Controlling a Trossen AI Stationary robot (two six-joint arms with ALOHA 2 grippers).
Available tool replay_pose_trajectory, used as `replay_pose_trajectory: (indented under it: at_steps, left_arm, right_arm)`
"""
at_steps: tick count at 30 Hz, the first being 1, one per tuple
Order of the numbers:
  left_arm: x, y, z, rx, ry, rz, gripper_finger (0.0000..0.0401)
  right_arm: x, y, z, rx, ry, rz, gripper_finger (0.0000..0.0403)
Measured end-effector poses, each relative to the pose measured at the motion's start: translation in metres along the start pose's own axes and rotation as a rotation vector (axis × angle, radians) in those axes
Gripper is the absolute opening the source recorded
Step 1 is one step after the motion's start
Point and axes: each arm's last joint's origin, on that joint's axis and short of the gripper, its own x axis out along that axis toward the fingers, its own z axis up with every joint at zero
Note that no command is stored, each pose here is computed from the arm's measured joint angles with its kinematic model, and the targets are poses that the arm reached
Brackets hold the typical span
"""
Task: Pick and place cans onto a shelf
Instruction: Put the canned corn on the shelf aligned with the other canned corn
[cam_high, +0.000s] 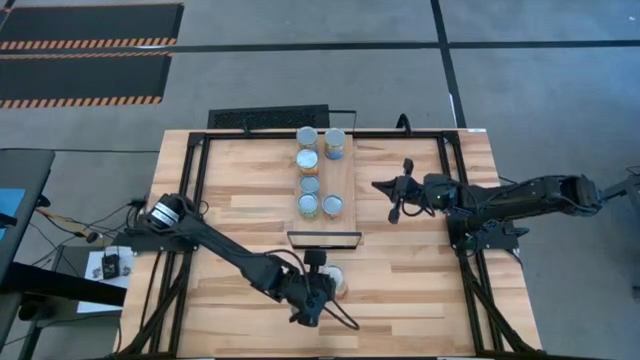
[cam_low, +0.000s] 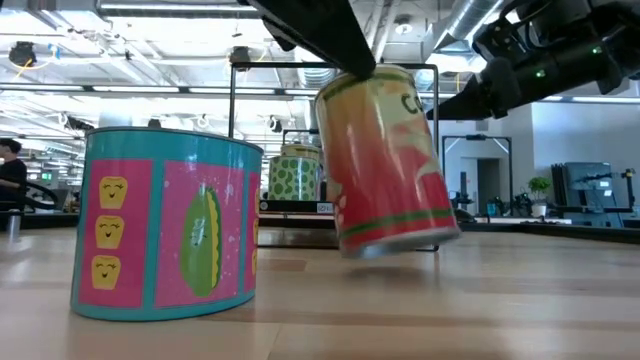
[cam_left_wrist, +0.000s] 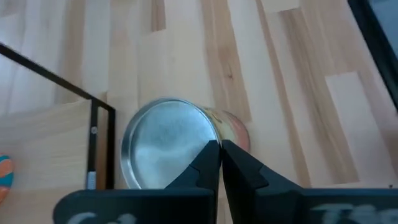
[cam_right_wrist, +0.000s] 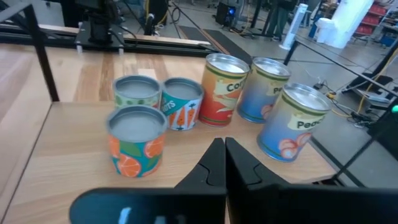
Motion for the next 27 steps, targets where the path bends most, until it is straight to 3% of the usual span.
replay_pose_trajectory:
  at_steps: [7,15,21,27]
  left_arm:
    - [0.011,-0.003,-0.005,-0.001,0.026,0.000,0.0003]
    - [0.005,-0.003,0.007,0.019,-0.025,0.013,0.0041]
    - [-0.034,-0.010,0.025,0.093,-0.105,0.009,0.0064]
    - [-0.066,-0.028,0.024,0.123,-0.165,0.013,0.0015]
  right_arm:
    - [-0.002,0.007,0.001,-0.011,0.002,-0.014,0.0007]
    - [-0.004,0.012,0.000,-0.021,0.011,0.007,0.0026]
    - [-0.008,0.017,0.005,-0.040,0.033,-0.001,0.0050]
    - [-0.020,0.030,0.025,-0.117,0.084,0.000,0.0012]
